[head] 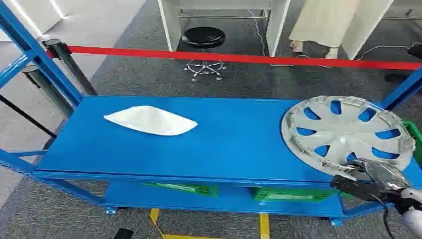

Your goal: Take the parts from the cabinet and place them on the table.

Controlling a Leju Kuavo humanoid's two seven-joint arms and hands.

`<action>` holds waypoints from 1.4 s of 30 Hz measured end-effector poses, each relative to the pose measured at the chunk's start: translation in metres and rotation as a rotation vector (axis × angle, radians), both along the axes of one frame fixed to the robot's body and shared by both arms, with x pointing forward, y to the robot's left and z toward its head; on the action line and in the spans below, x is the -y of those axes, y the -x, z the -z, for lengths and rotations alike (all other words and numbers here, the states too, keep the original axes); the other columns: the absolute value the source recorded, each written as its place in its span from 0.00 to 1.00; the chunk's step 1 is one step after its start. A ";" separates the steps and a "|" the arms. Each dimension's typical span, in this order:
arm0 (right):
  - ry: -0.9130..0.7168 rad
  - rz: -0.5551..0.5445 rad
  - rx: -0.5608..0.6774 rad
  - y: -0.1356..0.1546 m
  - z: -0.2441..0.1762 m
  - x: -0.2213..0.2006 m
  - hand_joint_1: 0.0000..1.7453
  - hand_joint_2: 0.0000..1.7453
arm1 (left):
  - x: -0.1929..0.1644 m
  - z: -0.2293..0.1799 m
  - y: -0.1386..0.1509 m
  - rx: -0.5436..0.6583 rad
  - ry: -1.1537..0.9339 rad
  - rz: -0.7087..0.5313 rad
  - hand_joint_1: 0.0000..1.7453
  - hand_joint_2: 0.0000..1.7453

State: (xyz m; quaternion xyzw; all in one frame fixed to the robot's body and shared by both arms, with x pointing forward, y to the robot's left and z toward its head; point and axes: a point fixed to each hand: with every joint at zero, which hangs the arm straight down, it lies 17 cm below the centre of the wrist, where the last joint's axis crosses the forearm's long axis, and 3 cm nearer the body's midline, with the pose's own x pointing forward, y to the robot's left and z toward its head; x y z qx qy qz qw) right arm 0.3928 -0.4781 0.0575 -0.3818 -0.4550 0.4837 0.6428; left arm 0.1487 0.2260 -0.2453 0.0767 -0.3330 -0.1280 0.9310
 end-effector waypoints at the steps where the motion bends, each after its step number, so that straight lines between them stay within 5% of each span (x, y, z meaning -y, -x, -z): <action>1: 0.002 0.000 0.001 0.000 0.000 0.000 1.00 1.00 | 0.000 0.000 0.001 -0.001 0.000 -0.001 0.00 0.00; 28: 0.042 -0.050 0.072 -0.009 -0.008 -0.015 1.00 1.00 | 0.000 -0.001 0.001 0.007 0.004 -0.006 0.00 0.00; 29: 0.042 -0.054 0.085 -0.011 -0.011 -0.016 1.00 1.00 | 0.001 -0.001 0.000 0.009 0.007 -0.006 0.00 1.00; 42: -0.032 -0.133 0.165 -0.010 -0.013 -0.053 1.00 1.00 | 0.002 -0.001 0.005 0.012 0.026 -0.010 0.00 1.00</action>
